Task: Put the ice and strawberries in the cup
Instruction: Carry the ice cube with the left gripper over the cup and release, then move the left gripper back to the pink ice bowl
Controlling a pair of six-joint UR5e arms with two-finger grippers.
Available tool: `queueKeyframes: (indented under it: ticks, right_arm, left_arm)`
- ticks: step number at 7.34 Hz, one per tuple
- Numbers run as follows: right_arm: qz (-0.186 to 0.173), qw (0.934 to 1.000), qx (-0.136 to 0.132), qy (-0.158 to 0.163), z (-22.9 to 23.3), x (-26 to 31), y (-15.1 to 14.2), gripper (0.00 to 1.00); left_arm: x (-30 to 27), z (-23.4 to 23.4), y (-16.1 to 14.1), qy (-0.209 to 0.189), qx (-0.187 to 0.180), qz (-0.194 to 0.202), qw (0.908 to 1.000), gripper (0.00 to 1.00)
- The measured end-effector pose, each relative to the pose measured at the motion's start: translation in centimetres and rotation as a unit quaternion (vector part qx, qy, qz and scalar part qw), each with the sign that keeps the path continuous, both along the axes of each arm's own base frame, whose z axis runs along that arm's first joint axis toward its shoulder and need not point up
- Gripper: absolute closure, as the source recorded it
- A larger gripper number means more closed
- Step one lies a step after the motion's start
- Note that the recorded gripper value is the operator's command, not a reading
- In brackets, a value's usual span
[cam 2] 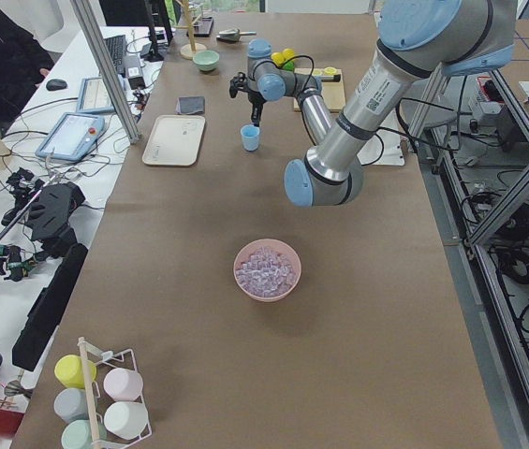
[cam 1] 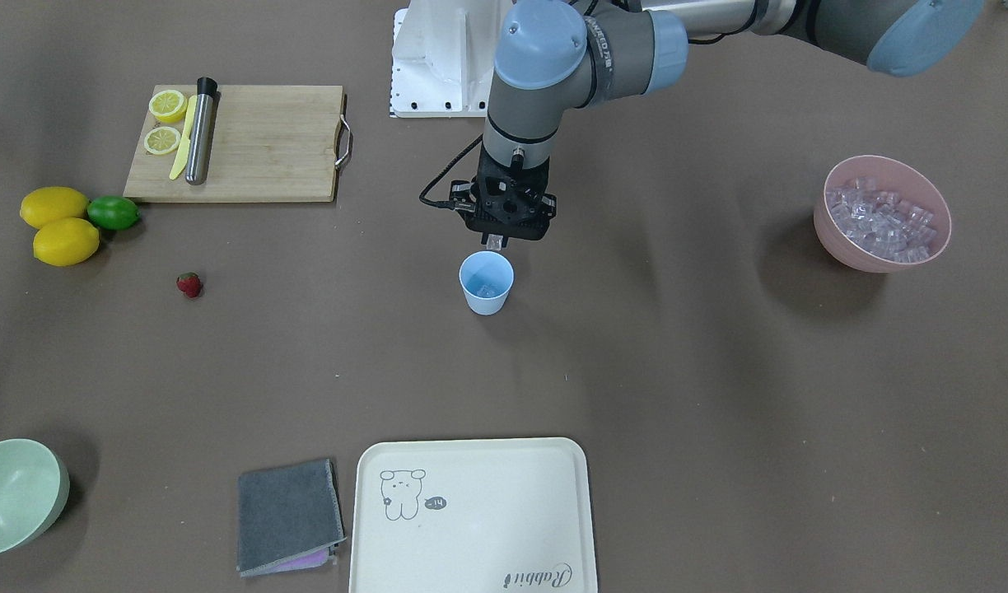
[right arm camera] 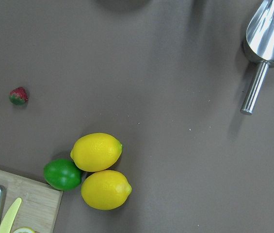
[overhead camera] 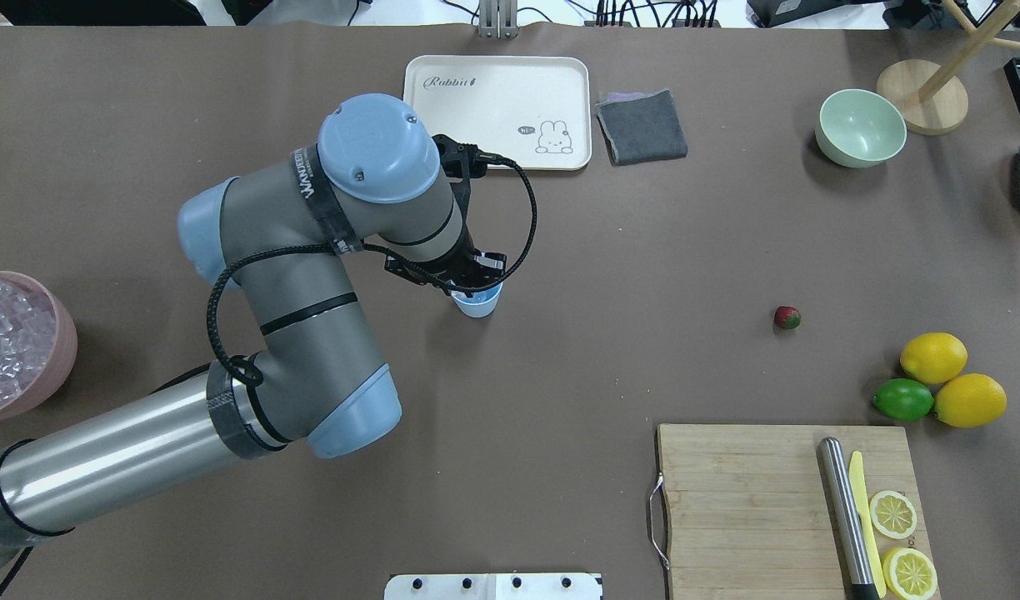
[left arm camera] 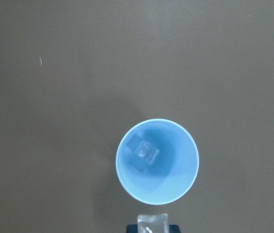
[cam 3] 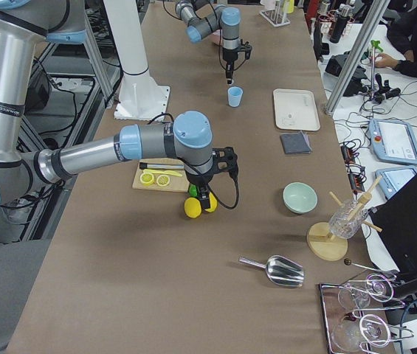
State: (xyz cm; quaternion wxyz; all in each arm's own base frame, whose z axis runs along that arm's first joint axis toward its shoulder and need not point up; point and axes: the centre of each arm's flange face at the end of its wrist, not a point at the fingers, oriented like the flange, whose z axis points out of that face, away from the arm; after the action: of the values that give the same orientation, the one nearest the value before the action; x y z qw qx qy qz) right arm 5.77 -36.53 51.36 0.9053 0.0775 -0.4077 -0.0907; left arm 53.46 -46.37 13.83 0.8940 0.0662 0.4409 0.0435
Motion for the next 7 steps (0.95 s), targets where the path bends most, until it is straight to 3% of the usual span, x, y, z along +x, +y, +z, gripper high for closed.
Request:
queueKeyframes:
  ticks: [1, 2, 5, 7]
  right_arm:
    - [0.001, 1.0000, 0.000, 0.000, 0.0, 0.0, 0.0, 0.00]
    - [0.001, 1.0000, 0.000, 0.000, 0.0, 0.1, 0.0, 0.00]
    - [0.001, 1.0000, 0.003, 0.000, -0.3, 0.1, -0.2, 0.00]
    - [0.003, 1.0000, 0.005, 0.000, -0.5, 0.2, -0.1, 0.00]
  left_arm:
    - [0.7, 0.5, -0.6, 0.003, 0.002, -0.002, 1.0000, 0.23]
    - [1.1, 0.9, -0.8, 0.005, 0.003, -0.002, 1.0000, 0.04]
    - [0.2, 1.1, -1.3, 0.009, 0.007, -0.007, 0.9999, 0.03]
    - [-4.0, 3.9, -1.9, 0.003, 0.032, -0.005, 0.9995, 0.03]
